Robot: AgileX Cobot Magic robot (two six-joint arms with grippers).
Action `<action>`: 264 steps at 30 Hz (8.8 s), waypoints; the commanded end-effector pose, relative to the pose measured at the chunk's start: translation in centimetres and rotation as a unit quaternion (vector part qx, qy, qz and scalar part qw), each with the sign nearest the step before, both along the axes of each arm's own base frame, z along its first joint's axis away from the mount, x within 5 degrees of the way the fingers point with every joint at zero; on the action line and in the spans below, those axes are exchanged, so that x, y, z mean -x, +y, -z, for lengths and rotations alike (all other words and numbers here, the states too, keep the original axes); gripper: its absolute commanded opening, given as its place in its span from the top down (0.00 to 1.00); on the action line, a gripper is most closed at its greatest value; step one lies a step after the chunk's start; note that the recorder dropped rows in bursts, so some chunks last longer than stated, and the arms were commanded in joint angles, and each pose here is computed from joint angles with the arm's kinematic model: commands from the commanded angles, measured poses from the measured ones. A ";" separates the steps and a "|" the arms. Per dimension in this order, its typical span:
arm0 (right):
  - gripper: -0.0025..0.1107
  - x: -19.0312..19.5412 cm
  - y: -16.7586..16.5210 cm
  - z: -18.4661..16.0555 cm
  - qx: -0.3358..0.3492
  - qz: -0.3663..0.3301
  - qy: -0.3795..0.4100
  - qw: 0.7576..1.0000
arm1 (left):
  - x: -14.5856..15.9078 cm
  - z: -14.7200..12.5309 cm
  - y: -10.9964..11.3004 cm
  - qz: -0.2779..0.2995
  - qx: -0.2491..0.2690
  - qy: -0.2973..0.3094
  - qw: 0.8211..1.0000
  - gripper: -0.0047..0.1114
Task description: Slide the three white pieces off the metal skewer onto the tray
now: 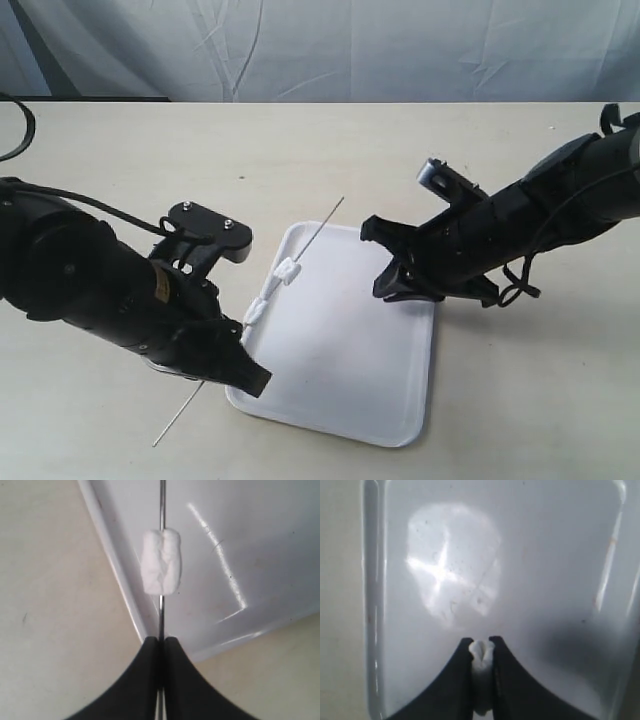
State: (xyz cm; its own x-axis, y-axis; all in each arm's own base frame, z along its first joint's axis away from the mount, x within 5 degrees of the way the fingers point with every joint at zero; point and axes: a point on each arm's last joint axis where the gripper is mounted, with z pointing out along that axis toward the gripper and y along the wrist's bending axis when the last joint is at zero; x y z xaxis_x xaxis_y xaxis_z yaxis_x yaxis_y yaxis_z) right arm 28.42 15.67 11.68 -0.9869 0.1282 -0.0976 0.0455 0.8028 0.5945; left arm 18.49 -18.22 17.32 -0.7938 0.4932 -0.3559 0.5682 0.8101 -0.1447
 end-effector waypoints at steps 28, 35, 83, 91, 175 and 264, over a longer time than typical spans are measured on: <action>0.57 1.8 2.1 -6.1 -0.066 -0.052 -0.086 0.993 | -2.2 0.2 -3.1 -0.022 0.056 0.023 0.998 0.96; 0.57 1.5 2.1 -6.3 -0.072 -0.033 -0.088 0.993 | -2.2 -0.2 -3.7 -0.023 0.076 0.037 0.996 0.96; 0.91 0.9 1.9 -6.4 -0.076 0.010 -0.103 0.992 | -2.7 -1.3 -4.8 -0.006 0.119 0.024 0.993 0.96; 0.84 0.7 1.8 -6.4 -0.069 0.017 -0.108 0.992 | -2.6 -1.3 -4.7 -0.002 0.117 0.028 0.993 0.96; 0.75 1.4 3.0 -2.1 -0.024 0.008 -0.061 0.998 | -1.5 0.1 -0.8 -0.017 0.024 -0.005 1.000 0.96; 0.58 3.9 6.1 -5.3 -0.183 -0.104 -0.057 0.976 | -4.5 -2.2 -2.1 0.034 0.084 0.096 0.991 0.96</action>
